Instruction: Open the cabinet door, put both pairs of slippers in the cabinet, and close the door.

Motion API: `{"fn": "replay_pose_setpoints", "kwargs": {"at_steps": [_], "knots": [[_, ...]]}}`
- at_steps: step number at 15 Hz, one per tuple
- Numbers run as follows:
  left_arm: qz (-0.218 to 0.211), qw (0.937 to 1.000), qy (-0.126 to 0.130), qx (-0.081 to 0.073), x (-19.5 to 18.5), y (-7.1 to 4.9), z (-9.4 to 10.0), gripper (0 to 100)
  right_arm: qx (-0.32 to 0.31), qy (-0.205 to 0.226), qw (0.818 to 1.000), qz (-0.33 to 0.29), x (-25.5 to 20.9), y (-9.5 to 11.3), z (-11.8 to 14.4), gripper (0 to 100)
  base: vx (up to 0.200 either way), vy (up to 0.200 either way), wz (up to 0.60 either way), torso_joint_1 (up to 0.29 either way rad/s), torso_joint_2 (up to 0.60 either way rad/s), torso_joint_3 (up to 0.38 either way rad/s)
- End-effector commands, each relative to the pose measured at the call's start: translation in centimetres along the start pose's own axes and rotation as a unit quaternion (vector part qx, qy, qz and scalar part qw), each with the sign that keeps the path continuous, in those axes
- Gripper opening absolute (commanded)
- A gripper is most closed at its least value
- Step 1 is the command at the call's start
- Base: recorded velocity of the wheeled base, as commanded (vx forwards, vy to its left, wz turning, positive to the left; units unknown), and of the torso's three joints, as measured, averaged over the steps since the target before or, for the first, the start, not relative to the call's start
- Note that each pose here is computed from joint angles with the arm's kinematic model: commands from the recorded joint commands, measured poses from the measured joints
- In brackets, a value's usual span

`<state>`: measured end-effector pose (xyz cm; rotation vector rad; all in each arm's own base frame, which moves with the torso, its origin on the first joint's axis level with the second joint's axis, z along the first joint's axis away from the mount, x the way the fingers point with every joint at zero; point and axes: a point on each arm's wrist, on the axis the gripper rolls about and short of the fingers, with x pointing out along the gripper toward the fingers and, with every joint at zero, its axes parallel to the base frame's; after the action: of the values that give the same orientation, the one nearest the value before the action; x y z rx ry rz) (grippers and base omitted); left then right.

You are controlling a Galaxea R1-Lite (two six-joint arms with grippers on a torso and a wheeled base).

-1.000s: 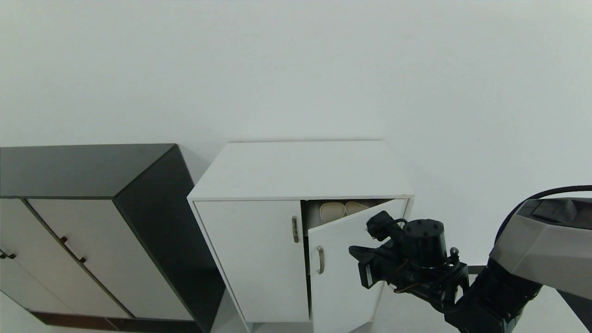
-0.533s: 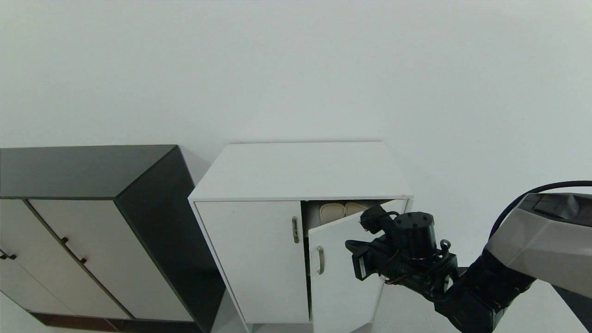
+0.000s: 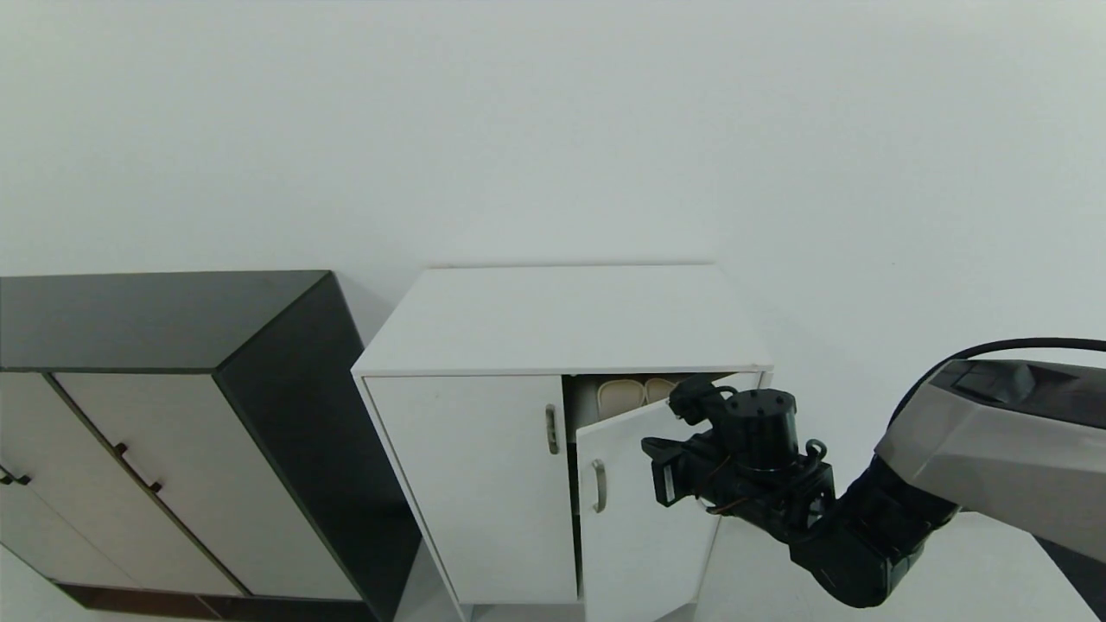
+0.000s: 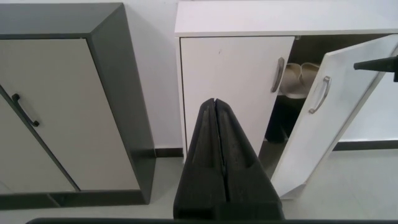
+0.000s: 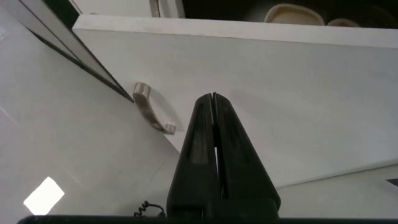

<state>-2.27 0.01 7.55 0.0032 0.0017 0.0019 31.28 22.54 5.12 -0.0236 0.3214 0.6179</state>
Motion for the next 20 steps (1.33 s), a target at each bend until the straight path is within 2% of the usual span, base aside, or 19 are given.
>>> {"fn": "replay_pose_setpoints", "kwargs": {"at_steps": [1,20], "knots": [[0.001,1.0000,0.000,0.000,0.0,0.0,0.0,0,0.002,0.005,1.000,-0.006,1.0,-0.5,-0.7,0,0.000,0.000,0.00,0.000,0.00,0.000],[0.001,1.0000,0.000,0.000,0.0,0.0,0.0,0,0.034,-0.026,0.998,-0.051,5.3,-5.0,-1.0,0,0.000,0.000,0.00,0.000,0.00,0.000]]}}
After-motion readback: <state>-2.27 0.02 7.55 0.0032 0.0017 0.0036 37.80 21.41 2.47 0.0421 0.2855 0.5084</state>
